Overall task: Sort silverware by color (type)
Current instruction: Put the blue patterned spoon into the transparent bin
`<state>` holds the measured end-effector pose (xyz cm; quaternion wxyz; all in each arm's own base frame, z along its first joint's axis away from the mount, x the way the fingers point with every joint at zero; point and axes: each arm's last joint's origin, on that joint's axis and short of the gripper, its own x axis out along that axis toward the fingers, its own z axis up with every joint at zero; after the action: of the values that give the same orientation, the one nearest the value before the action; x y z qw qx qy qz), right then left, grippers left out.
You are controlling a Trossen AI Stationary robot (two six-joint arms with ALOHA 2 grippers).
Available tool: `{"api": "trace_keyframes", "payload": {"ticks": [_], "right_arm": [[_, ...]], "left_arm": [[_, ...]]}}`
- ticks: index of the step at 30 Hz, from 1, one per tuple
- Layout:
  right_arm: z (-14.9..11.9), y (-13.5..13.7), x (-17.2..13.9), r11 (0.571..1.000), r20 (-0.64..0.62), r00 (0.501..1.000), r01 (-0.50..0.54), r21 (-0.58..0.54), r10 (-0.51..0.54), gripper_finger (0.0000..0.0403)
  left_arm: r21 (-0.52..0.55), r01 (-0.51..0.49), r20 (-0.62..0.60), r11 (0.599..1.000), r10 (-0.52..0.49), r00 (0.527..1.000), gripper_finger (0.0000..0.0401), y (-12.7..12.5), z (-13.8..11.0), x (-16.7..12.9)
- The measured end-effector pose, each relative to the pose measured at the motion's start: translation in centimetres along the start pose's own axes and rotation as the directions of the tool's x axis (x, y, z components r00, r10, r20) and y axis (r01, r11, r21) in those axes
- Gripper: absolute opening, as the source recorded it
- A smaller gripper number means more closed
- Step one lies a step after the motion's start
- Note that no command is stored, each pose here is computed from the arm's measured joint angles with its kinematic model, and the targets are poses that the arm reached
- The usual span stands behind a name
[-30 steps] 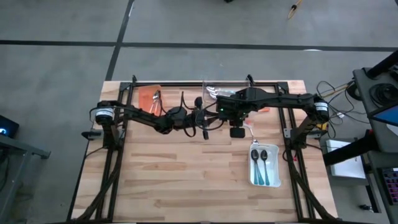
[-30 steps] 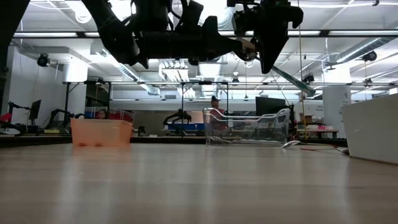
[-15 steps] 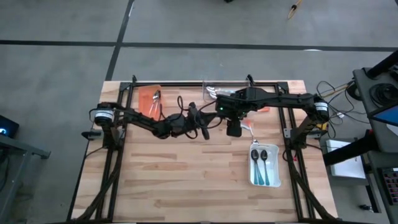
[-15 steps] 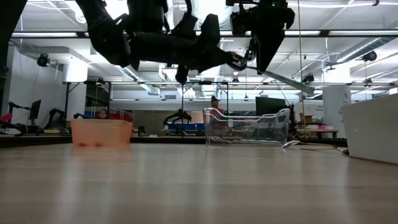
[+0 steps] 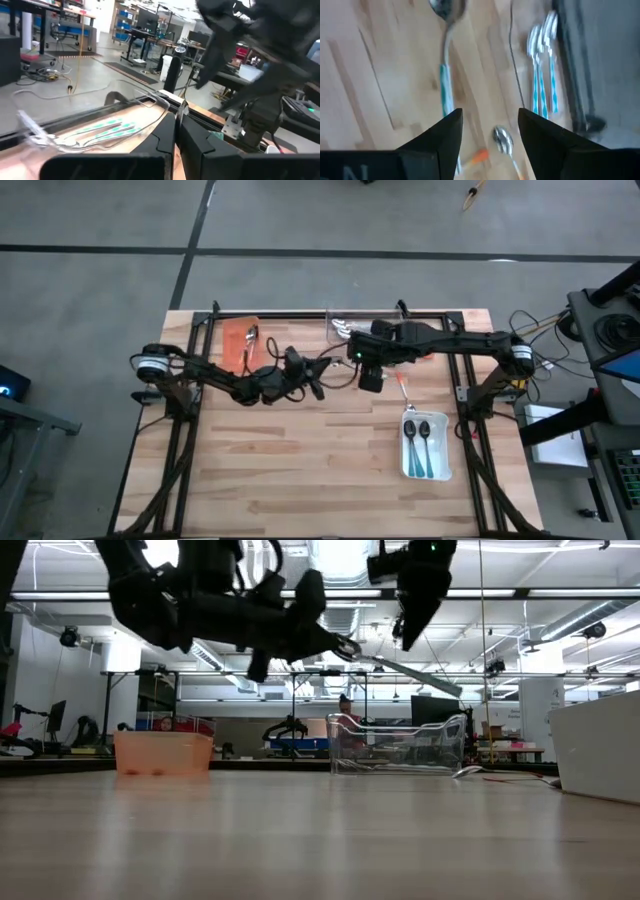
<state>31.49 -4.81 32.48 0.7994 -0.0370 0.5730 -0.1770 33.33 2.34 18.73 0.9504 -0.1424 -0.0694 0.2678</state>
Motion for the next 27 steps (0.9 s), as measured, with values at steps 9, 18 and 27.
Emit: {"api": "trace_keyframes", "payload": {"ticks": [9, 18, 27], "right_arm": [[-1.5, 4.2, -3.0, 0.992, 0.282, 0.953, 0.120, -0.028, -0.107, 0.0183], [-4.5, 8.0, 0.0, 0.971, 0.409, 0.885, 0.240, 0.004, -0.220, 0.0183], [-7.0, 9.6, 2.4, 0.941, 0.382, 0.873, 0.338, -0.022, -0.305, 0.0183]], "left_arm": [[-0.037, -0.053, 0.030, 0.998, 0.054, 0.998, 0.0000, 1.6, 1.6, -3.3], [-0.133, -0.019, 0.040, 0.991, 0.024, 0.999, 0.0000, 1.1, 2.2, -4.1], [-0.204, -0.028, 0.033, 0.979, 0.036, 0.999, 0.0000, 0.2, 1.9, -4.0]]}}
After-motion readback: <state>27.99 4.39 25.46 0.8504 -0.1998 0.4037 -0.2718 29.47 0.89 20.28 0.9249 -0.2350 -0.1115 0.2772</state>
